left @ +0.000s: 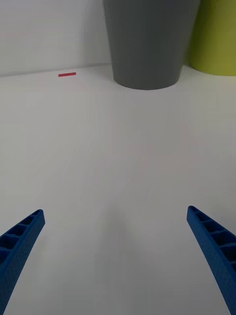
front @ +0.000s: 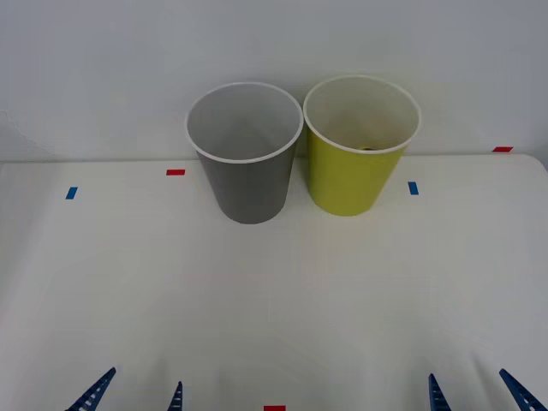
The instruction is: Put cans in the gray bin and PET bottles in the light green bin.
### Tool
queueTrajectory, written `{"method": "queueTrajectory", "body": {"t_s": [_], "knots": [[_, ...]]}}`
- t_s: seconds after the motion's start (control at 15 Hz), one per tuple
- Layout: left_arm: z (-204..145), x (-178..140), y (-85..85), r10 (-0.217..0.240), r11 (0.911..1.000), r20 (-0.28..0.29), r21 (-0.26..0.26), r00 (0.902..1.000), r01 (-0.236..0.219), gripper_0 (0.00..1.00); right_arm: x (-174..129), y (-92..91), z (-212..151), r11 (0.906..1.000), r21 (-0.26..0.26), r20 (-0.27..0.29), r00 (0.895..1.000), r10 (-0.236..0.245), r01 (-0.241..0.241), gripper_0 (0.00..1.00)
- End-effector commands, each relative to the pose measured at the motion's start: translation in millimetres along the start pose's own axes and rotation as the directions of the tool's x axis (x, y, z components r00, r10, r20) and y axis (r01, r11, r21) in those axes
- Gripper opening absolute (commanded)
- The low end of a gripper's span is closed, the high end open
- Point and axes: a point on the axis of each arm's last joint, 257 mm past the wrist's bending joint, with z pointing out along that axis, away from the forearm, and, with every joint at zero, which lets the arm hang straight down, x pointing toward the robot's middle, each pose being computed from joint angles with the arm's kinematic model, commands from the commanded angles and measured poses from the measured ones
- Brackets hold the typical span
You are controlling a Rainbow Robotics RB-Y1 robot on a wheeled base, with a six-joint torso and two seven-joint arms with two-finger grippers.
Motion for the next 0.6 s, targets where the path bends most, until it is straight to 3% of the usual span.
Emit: {"method": "queueTrajectory", "body": {"t_s": [0.07,0.6], "knots": [[-3.4,2.1,-1.0,0.003,1.0,-0.007,-0.001,1.0,-0.003,1.0,0.0,0.0,0.0,1.0,0.0,0.0,1.0,0.0,0.0,1.0],[-3.4,2.1,-1.0,0.003,1.0,-0.007,-0.001,1.0,-0.003,1.0,0.0,0.0,0.0,1.0,0.0,0.0,1.0,0.0,0.0,1.0]]}}
